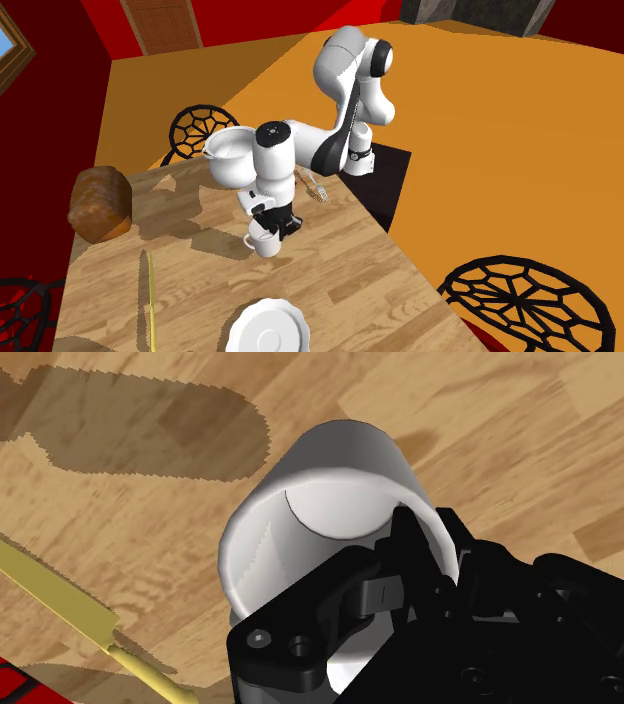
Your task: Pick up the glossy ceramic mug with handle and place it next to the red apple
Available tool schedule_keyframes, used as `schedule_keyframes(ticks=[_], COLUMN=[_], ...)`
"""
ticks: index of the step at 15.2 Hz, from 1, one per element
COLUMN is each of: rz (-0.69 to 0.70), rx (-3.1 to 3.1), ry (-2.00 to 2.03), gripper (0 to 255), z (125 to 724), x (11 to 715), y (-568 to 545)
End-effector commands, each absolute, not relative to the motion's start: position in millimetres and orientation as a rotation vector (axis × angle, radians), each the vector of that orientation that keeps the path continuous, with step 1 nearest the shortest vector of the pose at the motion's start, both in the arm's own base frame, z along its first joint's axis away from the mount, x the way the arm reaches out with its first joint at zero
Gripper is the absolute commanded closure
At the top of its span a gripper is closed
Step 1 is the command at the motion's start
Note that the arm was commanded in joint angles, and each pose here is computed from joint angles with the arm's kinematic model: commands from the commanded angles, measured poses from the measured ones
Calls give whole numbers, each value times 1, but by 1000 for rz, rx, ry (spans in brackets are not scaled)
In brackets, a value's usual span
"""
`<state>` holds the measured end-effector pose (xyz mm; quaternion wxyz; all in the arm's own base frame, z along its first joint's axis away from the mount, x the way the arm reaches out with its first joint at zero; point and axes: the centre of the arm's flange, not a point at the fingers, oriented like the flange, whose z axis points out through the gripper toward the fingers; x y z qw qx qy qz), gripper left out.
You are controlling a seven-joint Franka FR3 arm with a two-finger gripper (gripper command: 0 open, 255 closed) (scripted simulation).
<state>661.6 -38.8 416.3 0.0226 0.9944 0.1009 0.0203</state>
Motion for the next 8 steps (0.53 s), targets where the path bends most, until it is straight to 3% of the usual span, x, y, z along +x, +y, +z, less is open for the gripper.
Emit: schedule_keyframes(ticks=[1, 8], rz=[63, 63], rx=[3080, 3080], ry=[313, 313], gripper=[255, 255], z=[428, 465], x=[661, 661], y=[-39, -39])
